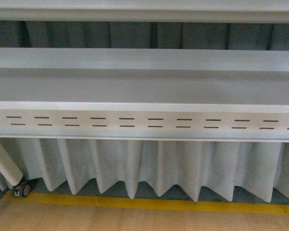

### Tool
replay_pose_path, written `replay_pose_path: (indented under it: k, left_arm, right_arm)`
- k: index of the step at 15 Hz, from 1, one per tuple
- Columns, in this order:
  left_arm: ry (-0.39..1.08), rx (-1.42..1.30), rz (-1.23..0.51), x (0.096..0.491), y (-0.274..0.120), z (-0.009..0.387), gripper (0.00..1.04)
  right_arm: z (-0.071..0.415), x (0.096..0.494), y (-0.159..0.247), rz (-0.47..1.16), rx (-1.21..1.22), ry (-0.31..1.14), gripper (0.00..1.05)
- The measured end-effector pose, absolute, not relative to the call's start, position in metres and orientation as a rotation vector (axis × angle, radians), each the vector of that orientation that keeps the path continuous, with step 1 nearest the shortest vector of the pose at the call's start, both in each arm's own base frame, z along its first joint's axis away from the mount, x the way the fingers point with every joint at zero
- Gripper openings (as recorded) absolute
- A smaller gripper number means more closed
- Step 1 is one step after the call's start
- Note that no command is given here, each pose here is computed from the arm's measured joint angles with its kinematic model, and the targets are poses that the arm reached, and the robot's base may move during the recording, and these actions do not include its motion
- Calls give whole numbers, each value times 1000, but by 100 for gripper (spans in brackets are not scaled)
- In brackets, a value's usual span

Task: Wind up and store yellow beetle toy

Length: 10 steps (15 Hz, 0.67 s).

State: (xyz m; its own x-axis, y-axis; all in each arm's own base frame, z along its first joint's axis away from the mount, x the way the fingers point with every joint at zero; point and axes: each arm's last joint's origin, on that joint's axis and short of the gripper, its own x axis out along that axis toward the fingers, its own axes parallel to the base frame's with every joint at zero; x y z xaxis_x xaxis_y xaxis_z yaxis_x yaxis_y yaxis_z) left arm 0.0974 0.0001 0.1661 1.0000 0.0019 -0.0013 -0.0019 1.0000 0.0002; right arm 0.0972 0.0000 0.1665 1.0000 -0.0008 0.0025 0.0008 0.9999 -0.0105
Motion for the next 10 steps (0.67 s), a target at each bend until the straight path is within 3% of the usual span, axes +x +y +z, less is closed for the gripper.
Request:
replay_pose_path:
  k: [10]
  left_arm:
    - [1, 0, 2, 97, 0, 166, 98]
  right_arm:
    - [166, 97, 0, -1, -10, -3, 98]
